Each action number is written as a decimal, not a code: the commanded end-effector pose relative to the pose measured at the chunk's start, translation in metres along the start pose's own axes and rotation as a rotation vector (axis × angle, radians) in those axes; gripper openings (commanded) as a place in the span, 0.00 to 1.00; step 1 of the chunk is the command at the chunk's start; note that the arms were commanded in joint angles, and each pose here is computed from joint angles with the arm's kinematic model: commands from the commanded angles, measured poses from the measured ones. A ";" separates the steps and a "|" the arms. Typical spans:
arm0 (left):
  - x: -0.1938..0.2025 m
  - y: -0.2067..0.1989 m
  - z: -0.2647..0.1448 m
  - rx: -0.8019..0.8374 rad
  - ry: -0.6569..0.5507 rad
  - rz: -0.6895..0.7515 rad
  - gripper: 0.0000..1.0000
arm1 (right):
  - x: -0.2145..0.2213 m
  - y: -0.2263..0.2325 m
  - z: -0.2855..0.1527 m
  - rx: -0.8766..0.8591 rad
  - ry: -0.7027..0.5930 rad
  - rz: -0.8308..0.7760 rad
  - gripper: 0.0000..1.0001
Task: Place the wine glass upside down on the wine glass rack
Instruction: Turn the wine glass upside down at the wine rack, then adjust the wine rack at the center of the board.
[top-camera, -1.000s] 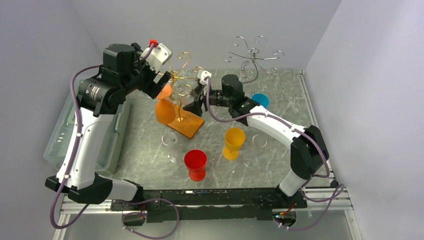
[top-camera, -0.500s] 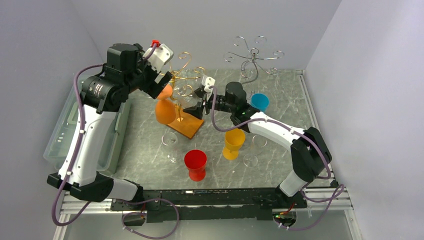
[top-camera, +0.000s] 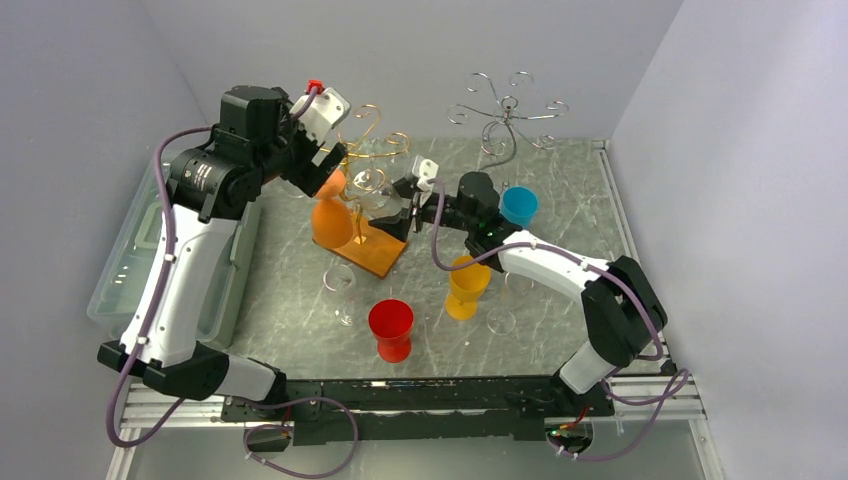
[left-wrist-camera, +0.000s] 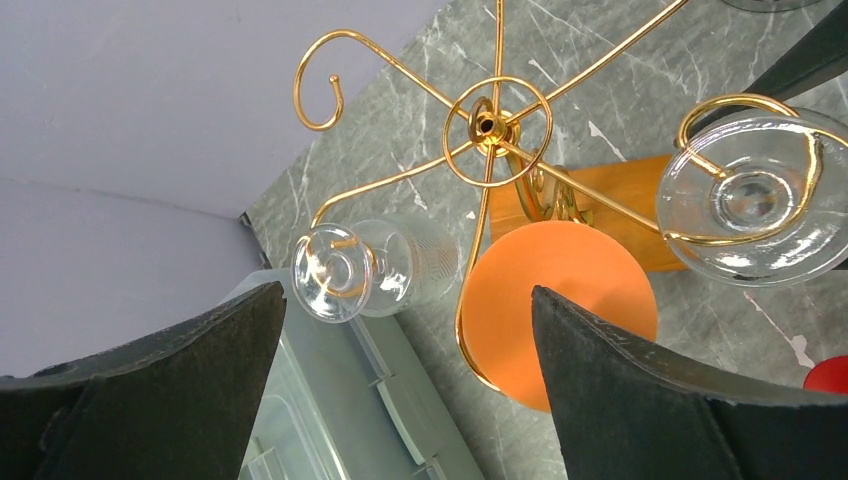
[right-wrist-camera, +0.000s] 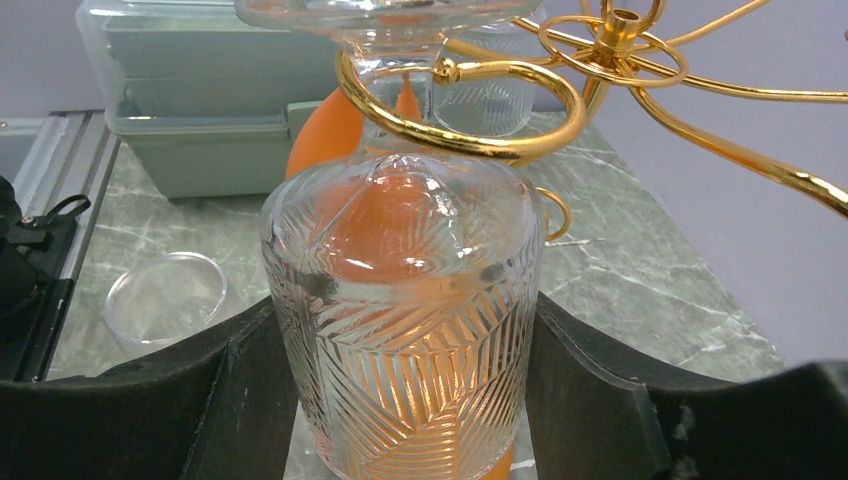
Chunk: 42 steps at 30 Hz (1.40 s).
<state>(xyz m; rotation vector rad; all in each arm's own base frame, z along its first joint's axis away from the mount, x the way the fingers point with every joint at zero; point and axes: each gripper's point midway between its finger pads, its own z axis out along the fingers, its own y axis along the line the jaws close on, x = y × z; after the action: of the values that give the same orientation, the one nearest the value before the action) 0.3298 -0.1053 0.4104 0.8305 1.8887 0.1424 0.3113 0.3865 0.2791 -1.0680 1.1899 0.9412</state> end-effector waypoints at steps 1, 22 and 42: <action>-0.004 0.002 0.003 -0.013 -0.010 -0.006 0.99 | -0.049 -0.011 -0.006 0.046 -0.157 -0.058 0.00; -0.003 0.000 0.003 -0.007 -0.025 -0.005 1.00 | -0.013 -0.019 -0.006 0.077 -0.125 0.135 0.93; -0.014 -0.001 0.013 0.000 -0.060 -0.016 0.99 | -0.058 -0.013 -0.067 0.252 0.020 0.111 1.00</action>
<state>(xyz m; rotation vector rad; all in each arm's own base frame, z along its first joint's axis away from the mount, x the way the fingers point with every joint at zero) 0.3382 -0.1097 0.3982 0.8417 1.9075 0.1384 0.3070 0.3434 0.2972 -0.8672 1.3219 0.9296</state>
